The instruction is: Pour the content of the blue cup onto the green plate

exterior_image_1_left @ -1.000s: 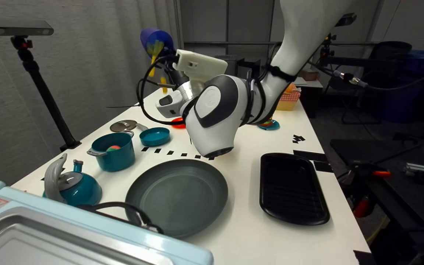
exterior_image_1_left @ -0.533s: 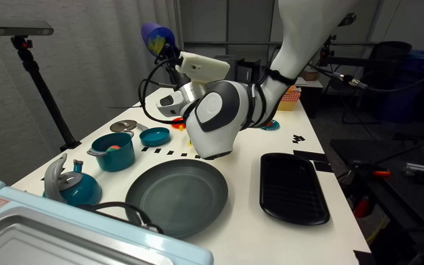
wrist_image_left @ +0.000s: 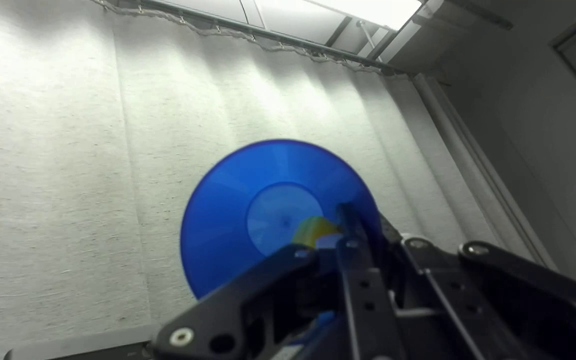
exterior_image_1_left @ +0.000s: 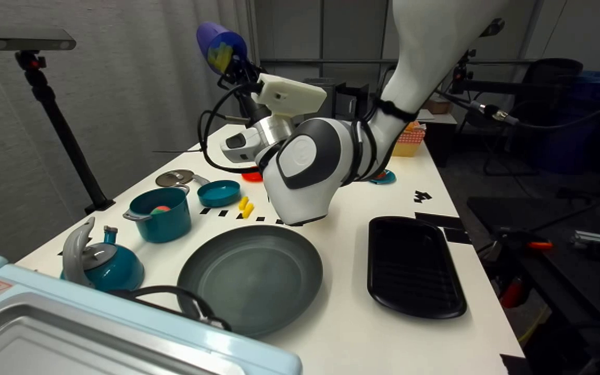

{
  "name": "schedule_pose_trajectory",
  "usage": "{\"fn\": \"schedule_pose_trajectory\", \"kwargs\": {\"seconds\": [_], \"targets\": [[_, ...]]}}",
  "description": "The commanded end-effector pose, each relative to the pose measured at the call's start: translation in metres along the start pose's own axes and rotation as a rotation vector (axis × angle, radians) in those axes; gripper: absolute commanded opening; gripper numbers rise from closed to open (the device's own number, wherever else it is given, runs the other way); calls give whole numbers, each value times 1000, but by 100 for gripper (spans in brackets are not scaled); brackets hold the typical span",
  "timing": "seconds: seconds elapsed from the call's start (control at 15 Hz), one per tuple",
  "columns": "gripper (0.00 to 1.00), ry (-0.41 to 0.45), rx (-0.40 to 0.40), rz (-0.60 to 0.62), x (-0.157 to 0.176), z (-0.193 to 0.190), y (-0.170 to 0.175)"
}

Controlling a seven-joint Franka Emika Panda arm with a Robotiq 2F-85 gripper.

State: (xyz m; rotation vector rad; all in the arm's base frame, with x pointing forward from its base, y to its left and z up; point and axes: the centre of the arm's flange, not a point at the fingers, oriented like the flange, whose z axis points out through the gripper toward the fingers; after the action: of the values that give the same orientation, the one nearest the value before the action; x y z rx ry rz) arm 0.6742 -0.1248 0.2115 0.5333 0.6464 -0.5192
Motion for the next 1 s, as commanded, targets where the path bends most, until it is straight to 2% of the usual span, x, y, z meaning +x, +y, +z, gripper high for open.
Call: {"fn": "schedule_pose_trajectory", "kwargs": {"seconds": [0.0,0.07,0.2,0.27,0.33,0.47,0.53,0.6,0.73,0.8,0.87,0.93], "targets": [[2,-78,-43,31,0,0,-1],[2,-105,-88,36,-2,1,1],[2,-139,-92,48,-3,0,0],[2,-159,-128,51,-4,1,2],[2,-172,-114,59,-5,1,1],[2,-204,-167,64,-7,1,3],[2,-213,-141,65,-7,0,2],[2,-232,-172,64,-8,1,3],[2,-260,-149,65,-9,-1,1],[2,-278,-190,61,-11,0,3],[2,-282,-144,63,-10,-2,1],[2,-298,-187,57,-12,-1,3]]}}
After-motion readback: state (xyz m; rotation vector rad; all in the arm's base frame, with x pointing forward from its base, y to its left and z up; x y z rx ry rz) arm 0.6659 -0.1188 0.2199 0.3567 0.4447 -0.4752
